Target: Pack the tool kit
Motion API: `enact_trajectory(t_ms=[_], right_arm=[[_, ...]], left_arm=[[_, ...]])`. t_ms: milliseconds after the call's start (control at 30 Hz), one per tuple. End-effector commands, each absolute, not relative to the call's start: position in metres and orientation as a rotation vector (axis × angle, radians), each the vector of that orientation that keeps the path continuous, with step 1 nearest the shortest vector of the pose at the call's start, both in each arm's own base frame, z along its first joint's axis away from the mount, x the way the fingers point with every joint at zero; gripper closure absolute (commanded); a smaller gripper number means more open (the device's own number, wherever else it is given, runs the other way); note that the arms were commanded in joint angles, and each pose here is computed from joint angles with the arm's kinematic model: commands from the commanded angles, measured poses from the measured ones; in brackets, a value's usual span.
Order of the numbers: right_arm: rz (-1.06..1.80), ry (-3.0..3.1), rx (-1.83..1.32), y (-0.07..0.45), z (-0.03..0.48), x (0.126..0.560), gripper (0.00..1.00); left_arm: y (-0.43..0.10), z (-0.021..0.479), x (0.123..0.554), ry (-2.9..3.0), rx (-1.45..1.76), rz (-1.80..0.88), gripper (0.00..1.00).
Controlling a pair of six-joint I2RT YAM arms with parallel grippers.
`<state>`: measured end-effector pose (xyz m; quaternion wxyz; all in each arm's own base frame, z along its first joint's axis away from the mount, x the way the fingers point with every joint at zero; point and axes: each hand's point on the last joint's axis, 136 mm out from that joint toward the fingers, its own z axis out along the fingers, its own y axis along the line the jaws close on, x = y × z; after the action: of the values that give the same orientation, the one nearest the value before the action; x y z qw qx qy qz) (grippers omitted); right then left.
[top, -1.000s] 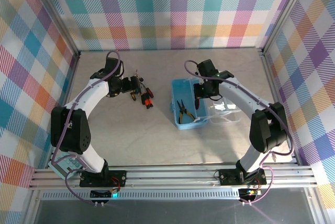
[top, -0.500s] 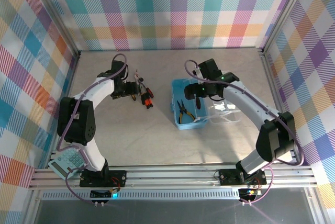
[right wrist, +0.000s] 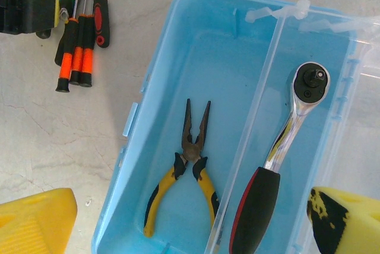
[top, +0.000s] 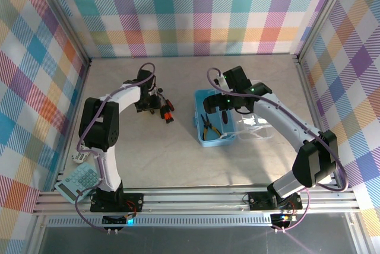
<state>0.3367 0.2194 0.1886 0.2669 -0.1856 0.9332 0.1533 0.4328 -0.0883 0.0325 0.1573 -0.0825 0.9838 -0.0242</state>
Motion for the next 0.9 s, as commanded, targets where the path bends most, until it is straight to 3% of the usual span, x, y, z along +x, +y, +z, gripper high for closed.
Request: enact_trajectory(t_ms=[0, 233, 400, 633, 733, 867], right_arm=[[0.424, 2.514, -0.513, 0.219, 0.189, 0.332, 0.01], [0.432, 2.512, -0.512, 0.220, 0.190, 0.333, 0.01], [0.432, 2.510, -0.515, 0.221, 0.191, 0.333, 0.01], [0.437, 2.511, -0.517, 0.221, 0.191, 0.333, 0.01], [0.442, 2.508, -0.518, 0.222, 0.193, 0.333, 0.01], [0.464, 2.493, -0.525, 0.225, 0.200, 0.333, 0.01]], left_arm=[[-0.076, 0.031, 0.445, 2.798, -0.274, -0.038, 0.43], [-0.075, 0.021, 0.444, 2.827, -0.272, -0.043, 0.64], [-0.069, 0.017, 0.431, 2.843, -0.282, -0.029, 0.68], [-0.059, 0.007, 0.414, 2.879, -0.310, -0.025, 0.88], [-0.057, 0.019, 0.411, 2.862, -0.324, -0.053, 1.00], [-0.058, 0.059, 0.414, 2.795, -0.303, -0.074, 1.00]])
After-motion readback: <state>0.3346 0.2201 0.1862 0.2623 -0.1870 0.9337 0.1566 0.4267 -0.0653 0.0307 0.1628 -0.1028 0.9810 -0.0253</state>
